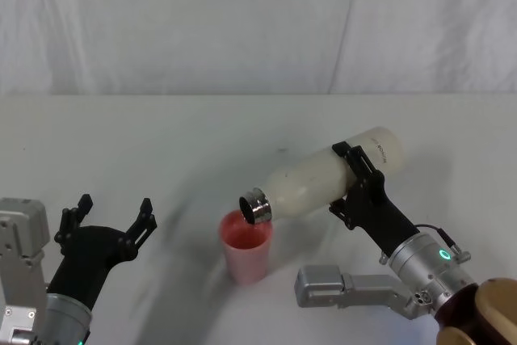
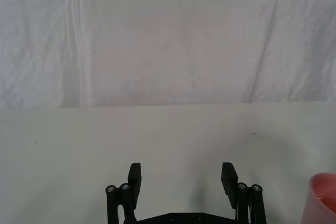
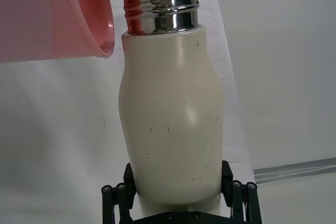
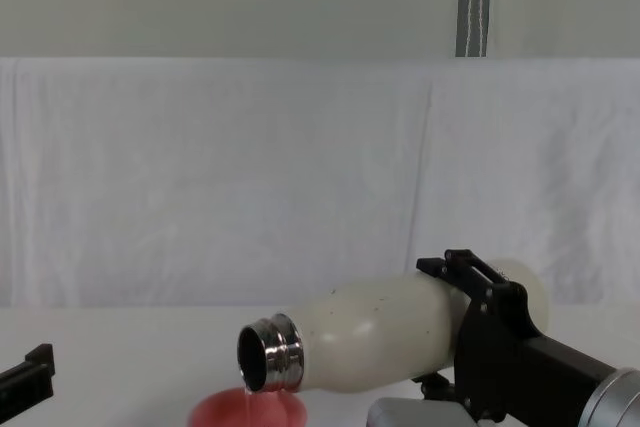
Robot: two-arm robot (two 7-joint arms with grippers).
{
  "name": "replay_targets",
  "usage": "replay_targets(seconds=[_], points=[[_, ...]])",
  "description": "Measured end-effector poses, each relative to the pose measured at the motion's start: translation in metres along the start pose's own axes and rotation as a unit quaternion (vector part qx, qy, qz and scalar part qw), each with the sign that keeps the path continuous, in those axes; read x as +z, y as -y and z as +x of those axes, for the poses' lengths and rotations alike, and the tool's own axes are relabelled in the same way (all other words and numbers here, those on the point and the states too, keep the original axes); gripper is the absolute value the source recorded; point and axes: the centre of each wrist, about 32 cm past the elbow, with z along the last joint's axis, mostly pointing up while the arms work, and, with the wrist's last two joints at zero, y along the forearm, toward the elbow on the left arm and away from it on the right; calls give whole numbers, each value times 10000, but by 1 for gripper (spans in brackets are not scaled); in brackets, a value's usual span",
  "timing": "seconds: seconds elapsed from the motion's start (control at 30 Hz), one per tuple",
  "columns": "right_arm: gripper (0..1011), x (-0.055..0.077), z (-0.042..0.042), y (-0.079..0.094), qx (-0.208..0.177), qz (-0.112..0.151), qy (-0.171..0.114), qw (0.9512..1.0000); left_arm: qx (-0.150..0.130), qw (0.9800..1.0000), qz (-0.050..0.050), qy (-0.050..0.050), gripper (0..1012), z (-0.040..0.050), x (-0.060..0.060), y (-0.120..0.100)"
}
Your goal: Grasp the thermos with one hand and pour water into the cup lid.
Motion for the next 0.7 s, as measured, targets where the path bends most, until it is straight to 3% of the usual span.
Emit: replay_targets(seconds=[0.7], points=[[960,1,-4,-16,21,13,6,10000,0,10000,0,0,1001,0,0,0]])
